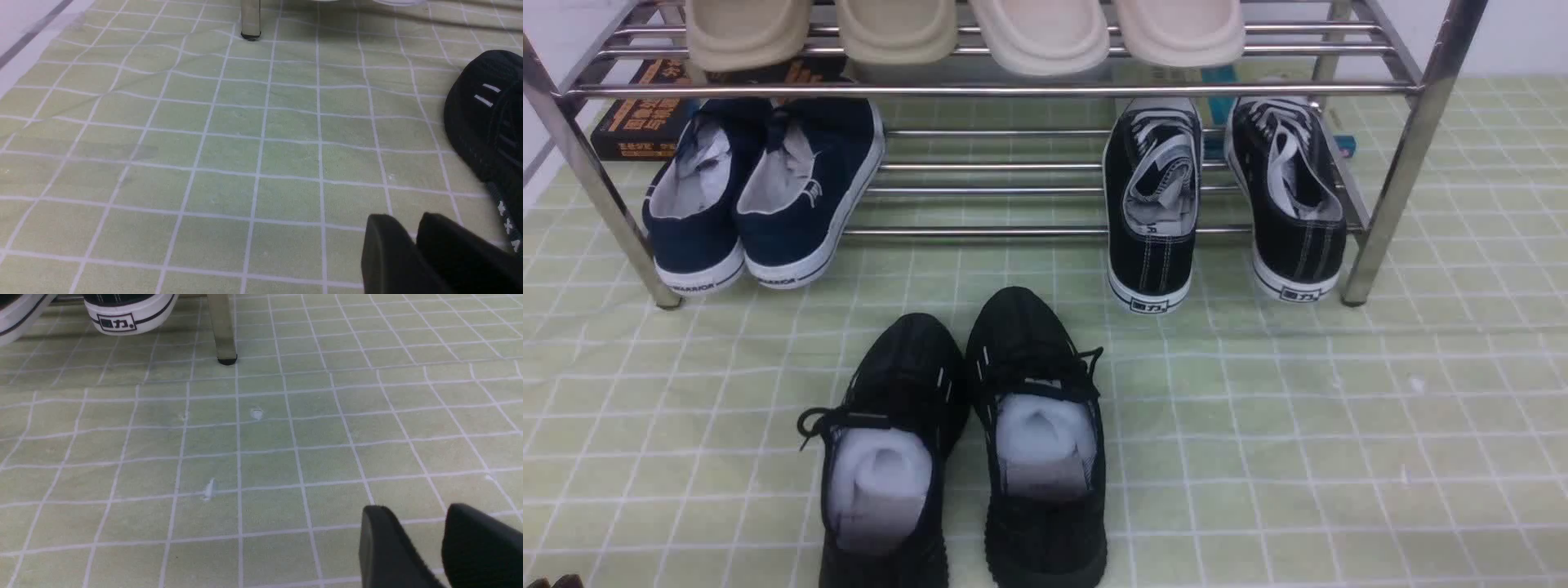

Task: Take the shoes off the shelf with your hand from the green coffee tablecloth.

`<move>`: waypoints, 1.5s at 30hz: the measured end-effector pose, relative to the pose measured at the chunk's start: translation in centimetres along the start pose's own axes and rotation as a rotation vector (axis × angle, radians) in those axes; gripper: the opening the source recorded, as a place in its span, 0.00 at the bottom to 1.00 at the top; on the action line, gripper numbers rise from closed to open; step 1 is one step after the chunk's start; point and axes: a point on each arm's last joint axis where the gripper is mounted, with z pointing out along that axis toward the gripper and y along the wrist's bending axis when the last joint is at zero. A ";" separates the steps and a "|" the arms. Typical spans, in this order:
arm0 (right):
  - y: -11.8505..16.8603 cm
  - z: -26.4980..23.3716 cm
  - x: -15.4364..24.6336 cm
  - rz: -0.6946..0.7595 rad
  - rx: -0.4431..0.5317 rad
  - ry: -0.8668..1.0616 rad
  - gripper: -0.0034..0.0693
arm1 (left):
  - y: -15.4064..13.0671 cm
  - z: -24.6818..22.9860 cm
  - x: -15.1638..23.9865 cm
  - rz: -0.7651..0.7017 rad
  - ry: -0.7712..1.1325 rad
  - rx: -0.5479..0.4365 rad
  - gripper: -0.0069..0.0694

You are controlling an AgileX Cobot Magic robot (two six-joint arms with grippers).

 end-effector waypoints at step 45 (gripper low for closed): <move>1.7 -0.1 -0.1 0.776 -0.186 0.046 0.37 | 0.0 0.0 0.0 0.000 0.001 0.000 0.33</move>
